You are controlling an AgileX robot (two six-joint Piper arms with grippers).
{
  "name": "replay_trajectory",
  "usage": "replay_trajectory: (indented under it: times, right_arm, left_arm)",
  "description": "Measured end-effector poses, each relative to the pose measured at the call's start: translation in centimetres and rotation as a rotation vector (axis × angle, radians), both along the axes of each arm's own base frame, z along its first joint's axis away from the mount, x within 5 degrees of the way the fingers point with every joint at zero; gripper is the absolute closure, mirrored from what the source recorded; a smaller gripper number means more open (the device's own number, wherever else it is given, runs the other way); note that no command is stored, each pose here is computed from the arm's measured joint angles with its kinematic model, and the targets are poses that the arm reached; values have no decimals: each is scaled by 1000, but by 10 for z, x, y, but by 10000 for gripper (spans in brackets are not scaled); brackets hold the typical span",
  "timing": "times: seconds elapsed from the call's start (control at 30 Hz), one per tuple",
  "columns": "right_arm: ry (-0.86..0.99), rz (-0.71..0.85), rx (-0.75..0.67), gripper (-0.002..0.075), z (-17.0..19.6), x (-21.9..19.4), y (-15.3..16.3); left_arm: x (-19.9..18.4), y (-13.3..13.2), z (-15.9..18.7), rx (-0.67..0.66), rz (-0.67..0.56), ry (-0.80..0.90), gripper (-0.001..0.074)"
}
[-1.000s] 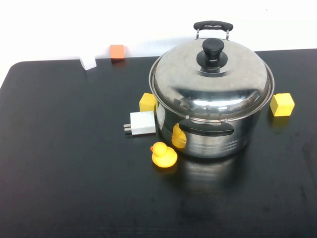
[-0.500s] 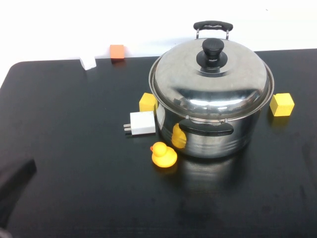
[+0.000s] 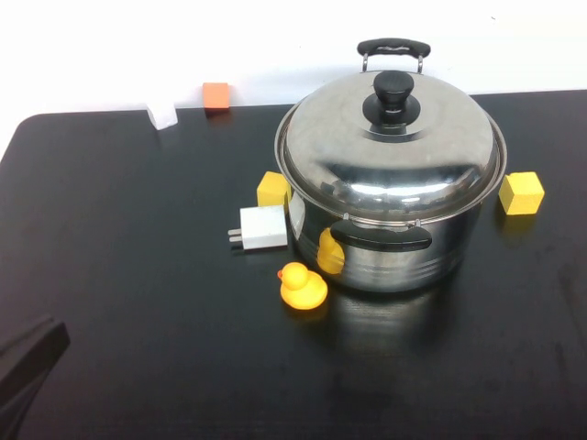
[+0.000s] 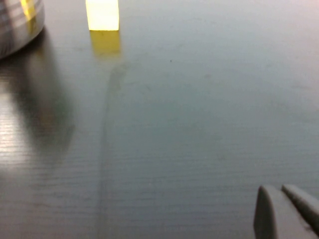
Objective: Cover the pot
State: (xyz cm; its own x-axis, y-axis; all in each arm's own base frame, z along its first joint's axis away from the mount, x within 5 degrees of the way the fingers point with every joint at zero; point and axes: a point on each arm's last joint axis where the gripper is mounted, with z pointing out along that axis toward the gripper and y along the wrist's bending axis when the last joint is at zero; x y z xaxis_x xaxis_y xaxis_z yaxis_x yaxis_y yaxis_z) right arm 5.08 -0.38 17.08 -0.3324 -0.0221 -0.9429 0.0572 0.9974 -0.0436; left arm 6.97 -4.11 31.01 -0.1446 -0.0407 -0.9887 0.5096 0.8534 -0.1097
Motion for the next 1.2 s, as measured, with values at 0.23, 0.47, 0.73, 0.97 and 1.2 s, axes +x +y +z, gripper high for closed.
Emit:
replay_trajectory:
  times: [0.23, 0.47, 0.73, 0.97, 1.2]
  right_arm:
    - [0, 0, 0, 728, 0, 0, 0]
    - [0, 0, 0, 728, 0, 0, 0]
    - [0, 0, 0, 728, 0, 0, 0]
    - [0, 0, 0, 728, 0, 0, 0]
    - [0, 0, 0, 728, 0, 0, 0]
  left_arm:
    - [0, 0, 0, -3, -1, 0, 735]
    - [-8, 10, 2, -67, 52, -35, 735]
    - [-18, 30, -24, -124, 306, -87, 735]
    - [-18, 40, -87, -204, 525, 0, 735]
    - [-15, 44, -128, -174, 618, 136, 735]
